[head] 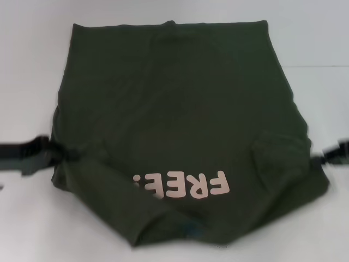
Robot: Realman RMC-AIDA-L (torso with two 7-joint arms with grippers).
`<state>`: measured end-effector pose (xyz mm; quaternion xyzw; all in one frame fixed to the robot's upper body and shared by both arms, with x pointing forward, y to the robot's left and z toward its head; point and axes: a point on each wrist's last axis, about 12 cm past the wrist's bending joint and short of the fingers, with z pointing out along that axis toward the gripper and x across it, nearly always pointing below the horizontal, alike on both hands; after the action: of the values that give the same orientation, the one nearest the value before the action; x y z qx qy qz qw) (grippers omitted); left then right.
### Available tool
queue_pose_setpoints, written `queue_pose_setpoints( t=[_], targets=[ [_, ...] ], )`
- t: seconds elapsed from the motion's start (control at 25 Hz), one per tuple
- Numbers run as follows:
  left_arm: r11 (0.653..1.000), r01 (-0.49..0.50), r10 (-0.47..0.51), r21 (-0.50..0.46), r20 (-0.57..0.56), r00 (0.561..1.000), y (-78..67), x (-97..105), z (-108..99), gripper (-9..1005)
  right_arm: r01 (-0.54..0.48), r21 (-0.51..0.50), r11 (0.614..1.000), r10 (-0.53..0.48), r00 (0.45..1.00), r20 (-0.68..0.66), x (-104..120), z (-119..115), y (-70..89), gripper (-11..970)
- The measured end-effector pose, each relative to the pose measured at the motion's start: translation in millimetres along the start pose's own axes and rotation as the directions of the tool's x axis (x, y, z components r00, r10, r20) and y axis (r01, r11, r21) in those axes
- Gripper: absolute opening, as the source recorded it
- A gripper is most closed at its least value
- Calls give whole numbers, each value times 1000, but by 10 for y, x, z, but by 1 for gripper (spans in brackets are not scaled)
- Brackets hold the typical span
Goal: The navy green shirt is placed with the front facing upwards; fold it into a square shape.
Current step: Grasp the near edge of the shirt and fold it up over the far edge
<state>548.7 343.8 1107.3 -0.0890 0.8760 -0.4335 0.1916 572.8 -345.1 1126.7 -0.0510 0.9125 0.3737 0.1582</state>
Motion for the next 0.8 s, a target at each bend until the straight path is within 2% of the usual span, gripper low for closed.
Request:
queue_pose_setpoints(
  t=[0.2, 0.32, 0.56, 0.8],
  targets=[
    [997, -40, 45, -69, 72, 996, -192, -406, 279, 56, 20, 56, 998, -30, 983, 183, -333, 186, 68, 6],
    [989, -84, 101, -123, 145, 984, -339, -640, 474, 56, 29, 123, 992, -63, 957, 284, -556, 279, 107, 6],
    [959, -142, 204, -246, 249, 947, -459, -827, 725, 56, 57, 267, 962, -155, 920, 360, -808, 494, 178, 5],
    [934, -147, 255, -327, 319, 913, -463, -899, 830, 56, 80, 364, 928, -236, 882, 409, -962, 643, 265, 7]
  ],
)
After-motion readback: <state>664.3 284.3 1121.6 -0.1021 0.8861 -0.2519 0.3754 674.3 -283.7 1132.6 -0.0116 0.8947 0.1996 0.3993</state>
